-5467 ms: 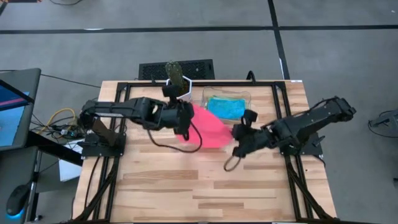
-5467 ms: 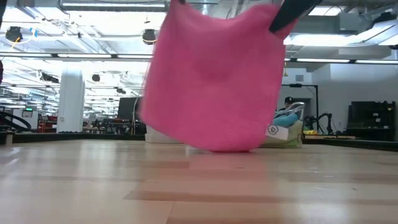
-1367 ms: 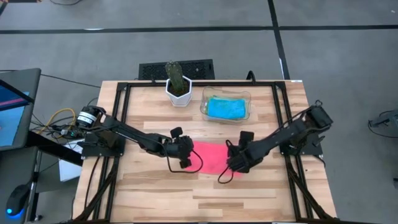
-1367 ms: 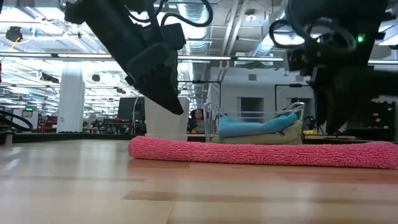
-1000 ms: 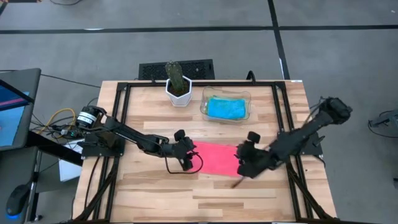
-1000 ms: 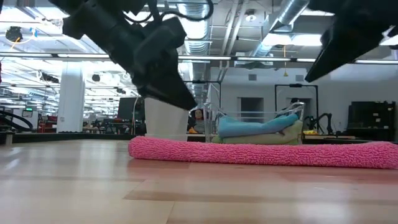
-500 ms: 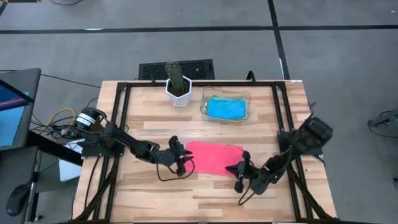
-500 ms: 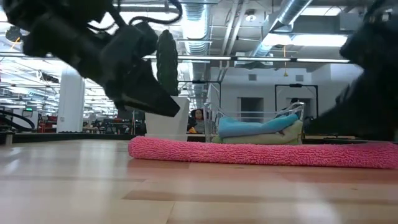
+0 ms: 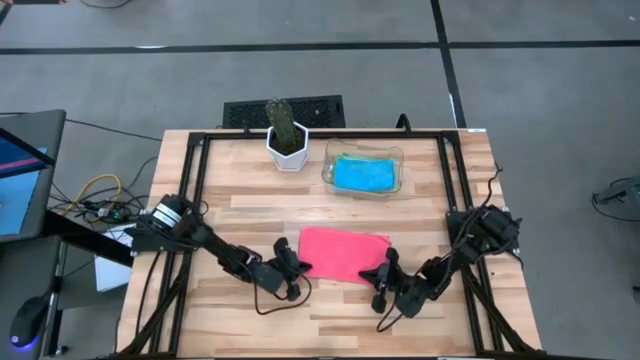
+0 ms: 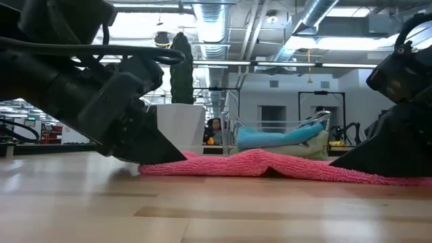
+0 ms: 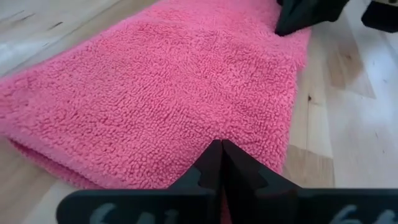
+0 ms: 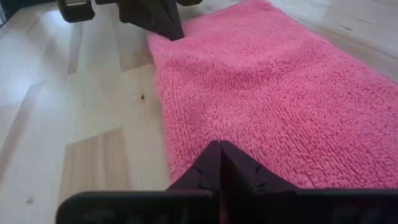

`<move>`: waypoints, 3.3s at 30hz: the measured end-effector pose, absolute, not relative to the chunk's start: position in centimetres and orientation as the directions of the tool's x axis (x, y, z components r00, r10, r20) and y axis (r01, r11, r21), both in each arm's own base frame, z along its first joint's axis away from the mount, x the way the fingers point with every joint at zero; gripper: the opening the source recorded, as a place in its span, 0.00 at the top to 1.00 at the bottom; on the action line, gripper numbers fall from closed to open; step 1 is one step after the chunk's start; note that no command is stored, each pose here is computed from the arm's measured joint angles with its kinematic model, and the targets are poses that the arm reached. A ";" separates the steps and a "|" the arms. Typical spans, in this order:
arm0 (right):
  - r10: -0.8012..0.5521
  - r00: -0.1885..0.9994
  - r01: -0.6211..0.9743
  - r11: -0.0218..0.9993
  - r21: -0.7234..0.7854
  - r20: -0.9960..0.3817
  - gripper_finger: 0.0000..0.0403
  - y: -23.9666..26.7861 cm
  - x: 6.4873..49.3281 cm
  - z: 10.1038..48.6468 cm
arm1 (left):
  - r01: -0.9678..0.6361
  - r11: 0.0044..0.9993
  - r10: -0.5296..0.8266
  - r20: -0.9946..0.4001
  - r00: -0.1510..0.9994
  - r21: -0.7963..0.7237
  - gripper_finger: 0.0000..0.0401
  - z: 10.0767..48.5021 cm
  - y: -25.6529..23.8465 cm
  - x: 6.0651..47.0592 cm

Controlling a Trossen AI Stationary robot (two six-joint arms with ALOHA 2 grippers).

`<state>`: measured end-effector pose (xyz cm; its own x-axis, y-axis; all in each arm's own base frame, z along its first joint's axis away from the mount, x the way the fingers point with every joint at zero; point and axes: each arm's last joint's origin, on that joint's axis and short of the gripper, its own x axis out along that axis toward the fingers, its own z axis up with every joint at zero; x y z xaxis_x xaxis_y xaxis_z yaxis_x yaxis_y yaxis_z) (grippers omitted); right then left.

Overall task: Fold microfiber towels
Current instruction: Fold the pink towel

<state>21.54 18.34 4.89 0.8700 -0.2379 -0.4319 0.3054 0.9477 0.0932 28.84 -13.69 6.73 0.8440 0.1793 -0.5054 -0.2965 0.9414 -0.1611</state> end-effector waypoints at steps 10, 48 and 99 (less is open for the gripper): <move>-0.196 0.886 0.235 0.971 0.043 -0.419 0.96 19.6 20.1 6.0 | -0.341 0.932 0.231 -0.526 0.819 -0.122 1.00 6.1 -14.0 28.2; -0.105 0.949 0.127 0.990 0.054 -0.296 0.92 21.7 21.1 8.4 | -0.196 0.961 0.124 -0.333 0.935 -0.192 1.00 11.3 -14.6 29.1; -0.024 0.727 0.125 0.987 0.097 -0.687 0.68 22.4 15.3 11.4 | 0.106 0.990 -0.129 -0.278 0.952 -0.095 1.00 12.0 -17.6 38.3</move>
